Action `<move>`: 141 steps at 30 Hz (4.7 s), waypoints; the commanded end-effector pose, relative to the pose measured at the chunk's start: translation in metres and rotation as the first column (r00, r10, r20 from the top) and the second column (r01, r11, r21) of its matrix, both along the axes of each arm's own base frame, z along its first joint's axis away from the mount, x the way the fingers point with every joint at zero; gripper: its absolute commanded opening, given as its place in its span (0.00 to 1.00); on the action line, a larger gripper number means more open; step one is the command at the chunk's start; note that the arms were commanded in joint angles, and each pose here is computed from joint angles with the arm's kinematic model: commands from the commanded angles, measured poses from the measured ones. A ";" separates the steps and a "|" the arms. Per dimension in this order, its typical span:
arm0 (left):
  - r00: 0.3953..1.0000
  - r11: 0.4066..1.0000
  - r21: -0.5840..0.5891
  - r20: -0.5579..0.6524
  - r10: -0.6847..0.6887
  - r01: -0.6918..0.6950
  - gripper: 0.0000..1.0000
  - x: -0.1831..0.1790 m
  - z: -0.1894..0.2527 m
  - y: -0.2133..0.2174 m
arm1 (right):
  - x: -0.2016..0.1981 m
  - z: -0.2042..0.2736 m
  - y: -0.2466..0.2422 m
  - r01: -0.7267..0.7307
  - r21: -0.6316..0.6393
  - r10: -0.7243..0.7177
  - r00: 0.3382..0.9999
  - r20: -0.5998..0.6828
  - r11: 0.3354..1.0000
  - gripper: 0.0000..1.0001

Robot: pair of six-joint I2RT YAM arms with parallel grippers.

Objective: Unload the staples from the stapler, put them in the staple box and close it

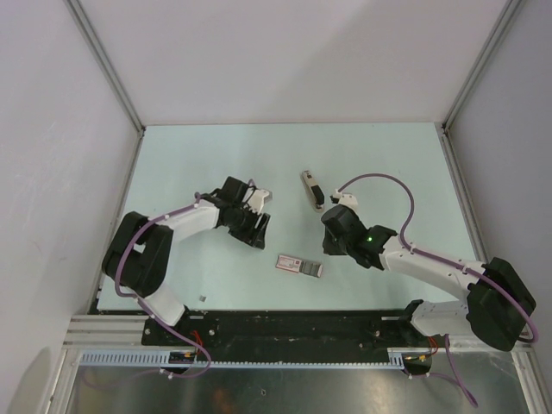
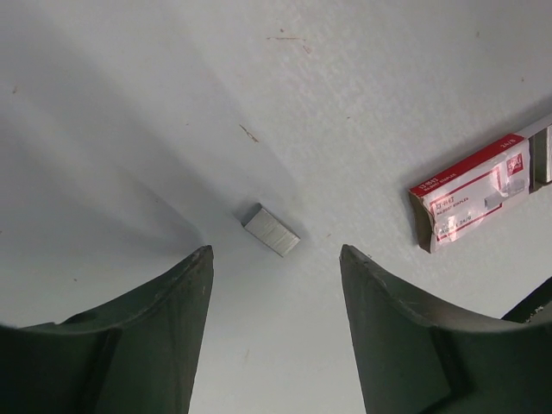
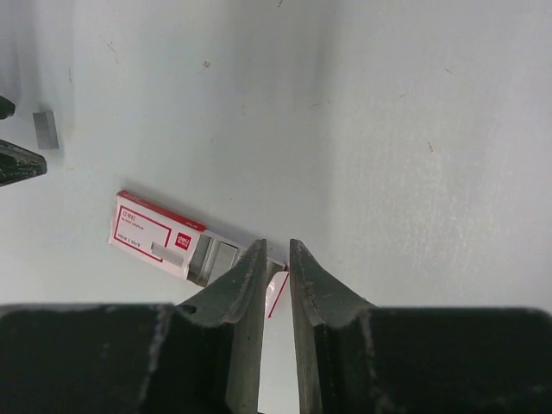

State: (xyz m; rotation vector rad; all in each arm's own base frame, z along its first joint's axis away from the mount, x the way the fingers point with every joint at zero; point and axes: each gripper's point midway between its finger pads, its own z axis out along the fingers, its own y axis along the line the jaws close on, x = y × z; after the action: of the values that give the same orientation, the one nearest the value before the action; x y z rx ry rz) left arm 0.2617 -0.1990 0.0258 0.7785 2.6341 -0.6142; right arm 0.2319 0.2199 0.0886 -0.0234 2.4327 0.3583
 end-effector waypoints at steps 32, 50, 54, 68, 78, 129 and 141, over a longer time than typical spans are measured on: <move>0.903 0.931 -0.257 0.278 0.327 -0.258 0.80 0.071 0.131 0.116 | 0.039 -0.010 0.175 -0.137 0.121 0.138 0.990 -0.003 0.983 0.59; 0.908 0.958 -0.191 0.324 0.265 -0.212 0.79 0.035 0.110 0.131 | 0.049 -0.060 0.213 -0.141 0.018 0.142 0.986 -0.084 0.990 0.47; 0.908 0.958 -0.192 0.322 0.268 -0.214 0.78 0.035 0.109 0.133 | 0.049 -0.065 0.213 -0.148 -0.031 0.145 0.985 -0.090 0.988 0.43; 0.913 0.957 -0.202 0.313 0.262 -0.206 0.77 0.034 0.107 0.131 | 0.035 -0.068 0.190 -0.155 -0.196 0.145 0.987 -0.062 0.968 0.41; 0.914 0.958 -0.198 0.310 0.260 -0.206 0.77 0.034 0.105 0.132 | 0.031 -0.065 0.194 -0.175 -0.191 0.168 0.984 -0.056 0.966 0.16; 0.899 0.936 0.114 0.260 -0.352 0.334 0.73 0.009 0.003 -0.081 | -0.059 -0.011 0.019 0.053 -0.016 -0.055 0.988 -0.144 0.998 0.09; 0.904 0.929 0.111 0.215 -0.370 0.353 0.72 -0.007 -0.012 -0.080 | -0.060 -0.016 0.021 0.053 -0.020 -0.055 0.987 -0.150 0.998 0.09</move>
State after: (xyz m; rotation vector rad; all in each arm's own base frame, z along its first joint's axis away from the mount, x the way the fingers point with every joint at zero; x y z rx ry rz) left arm 0.2663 -0.2770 0.0187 1.2720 2.3248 -0.4747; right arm 0.1707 0.2388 0.0747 0.0389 2.5880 0.3191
